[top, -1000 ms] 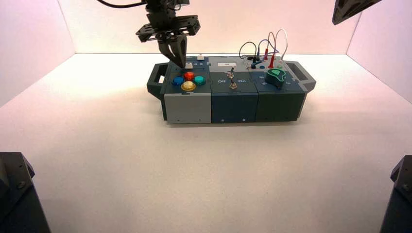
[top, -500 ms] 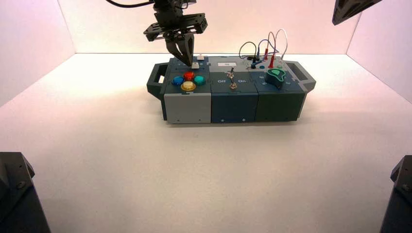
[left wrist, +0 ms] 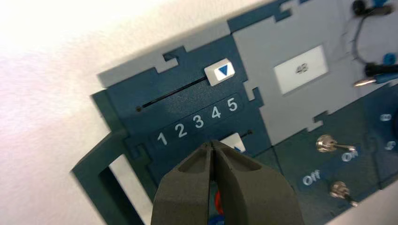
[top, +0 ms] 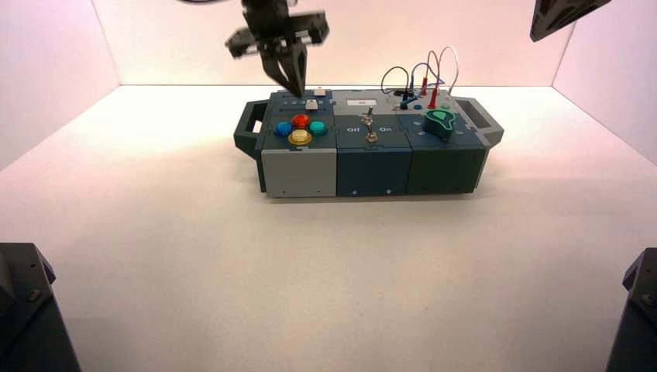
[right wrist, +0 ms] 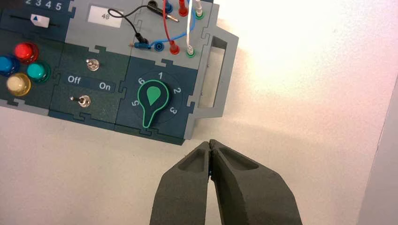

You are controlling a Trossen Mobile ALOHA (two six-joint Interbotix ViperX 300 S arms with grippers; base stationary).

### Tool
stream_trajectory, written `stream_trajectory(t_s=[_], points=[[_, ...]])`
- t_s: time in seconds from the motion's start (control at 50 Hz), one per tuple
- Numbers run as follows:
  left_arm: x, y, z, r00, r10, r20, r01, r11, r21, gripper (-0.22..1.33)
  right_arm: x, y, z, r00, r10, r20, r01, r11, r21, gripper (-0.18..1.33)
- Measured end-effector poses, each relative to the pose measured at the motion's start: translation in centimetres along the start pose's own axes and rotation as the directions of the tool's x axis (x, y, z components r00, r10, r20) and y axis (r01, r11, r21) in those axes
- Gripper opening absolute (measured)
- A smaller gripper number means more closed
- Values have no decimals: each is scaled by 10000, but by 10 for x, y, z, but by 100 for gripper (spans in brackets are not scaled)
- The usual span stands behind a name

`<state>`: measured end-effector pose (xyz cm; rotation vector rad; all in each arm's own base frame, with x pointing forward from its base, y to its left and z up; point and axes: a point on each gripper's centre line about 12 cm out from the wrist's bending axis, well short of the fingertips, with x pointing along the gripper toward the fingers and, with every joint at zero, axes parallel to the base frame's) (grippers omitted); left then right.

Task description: Move the bottom slider to position 4.

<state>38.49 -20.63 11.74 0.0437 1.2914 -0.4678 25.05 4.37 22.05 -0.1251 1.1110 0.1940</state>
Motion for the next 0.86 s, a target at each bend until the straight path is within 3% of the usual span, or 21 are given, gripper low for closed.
stream_trajectory(t_s=[0.34, 0.48, 0.86], points=[[-65, -11, -3, 9934, -50, 1145, 41, 10000, 78, -17, 0, 0, 1, 9999, -12, 106, 12, 10000, -40, -15], [-91, -16, -13, 9902, -144, 1389, 119, 9998, 184, -17, 0, 0, 1, 9999, -12, 106, 12, 10000, -40, -15], [-119, -21, -22, 9824, -251, 1851, 188, 9992, 357, -16, 0, 0, 1, 10000, -43, 89, 44, 9999, -103, -15]])
